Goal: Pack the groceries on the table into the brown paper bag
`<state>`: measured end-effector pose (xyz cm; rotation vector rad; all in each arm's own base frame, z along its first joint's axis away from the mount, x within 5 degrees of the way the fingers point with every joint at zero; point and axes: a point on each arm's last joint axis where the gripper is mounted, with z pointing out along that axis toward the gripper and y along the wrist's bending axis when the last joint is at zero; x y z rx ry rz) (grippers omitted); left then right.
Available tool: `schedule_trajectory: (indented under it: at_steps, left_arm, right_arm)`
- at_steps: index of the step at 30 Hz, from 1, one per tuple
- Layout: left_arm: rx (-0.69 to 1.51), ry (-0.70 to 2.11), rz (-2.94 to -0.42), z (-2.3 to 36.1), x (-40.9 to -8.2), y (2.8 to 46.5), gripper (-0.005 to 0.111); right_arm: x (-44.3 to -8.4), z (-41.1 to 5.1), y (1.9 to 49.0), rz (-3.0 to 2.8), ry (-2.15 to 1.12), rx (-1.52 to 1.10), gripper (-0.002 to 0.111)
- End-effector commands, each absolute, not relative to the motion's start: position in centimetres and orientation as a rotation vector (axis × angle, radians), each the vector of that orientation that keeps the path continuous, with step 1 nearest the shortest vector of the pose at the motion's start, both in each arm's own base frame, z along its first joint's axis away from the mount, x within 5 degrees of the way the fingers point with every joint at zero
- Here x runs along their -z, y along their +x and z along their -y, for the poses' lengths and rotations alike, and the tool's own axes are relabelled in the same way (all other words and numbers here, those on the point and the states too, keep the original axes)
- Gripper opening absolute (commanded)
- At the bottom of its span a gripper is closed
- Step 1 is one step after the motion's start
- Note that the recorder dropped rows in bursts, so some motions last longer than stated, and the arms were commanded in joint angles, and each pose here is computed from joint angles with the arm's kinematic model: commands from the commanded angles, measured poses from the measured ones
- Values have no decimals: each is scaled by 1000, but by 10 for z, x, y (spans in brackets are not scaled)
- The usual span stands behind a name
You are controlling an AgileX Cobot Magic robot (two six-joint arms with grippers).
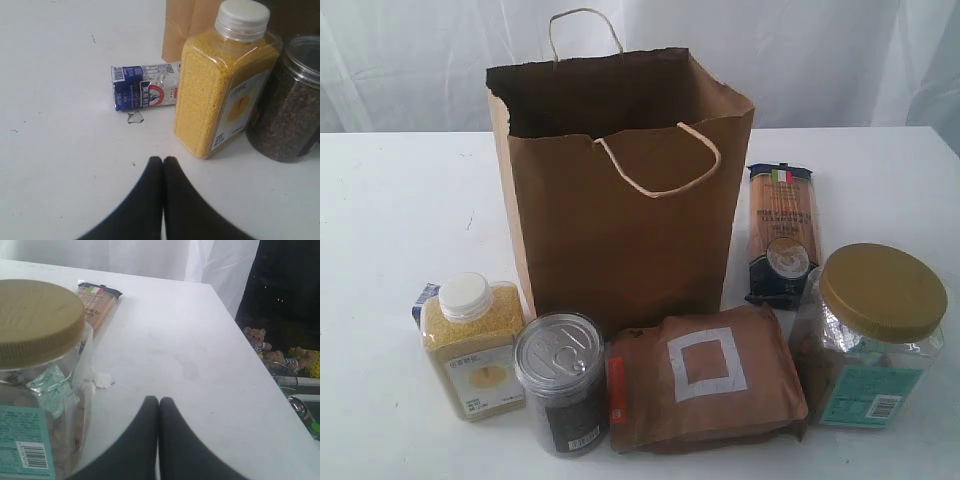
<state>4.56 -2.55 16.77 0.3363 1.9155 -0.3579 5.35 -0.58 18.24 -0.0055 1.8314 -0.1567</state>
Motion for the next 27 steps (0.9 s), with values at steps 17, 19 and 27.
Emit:
schedule_trajectory:
  at_steps: [17, 19, 27]
  left_arm:
    - [904, -299, -1591, 23, -201, 53, 0]
    - [939, -367, -1559, 21, -203, 53, 0]
    - [797, 17, -1470, 24, -298, 27, 0]
  right_arm:
    - [-183, 6, 53, -1823, -6, 161, 0]
    - [-183, 6, 53, -1823, -6, 161, 0]
    - [-183, 6, 53, -1823, -6, 161, 0]
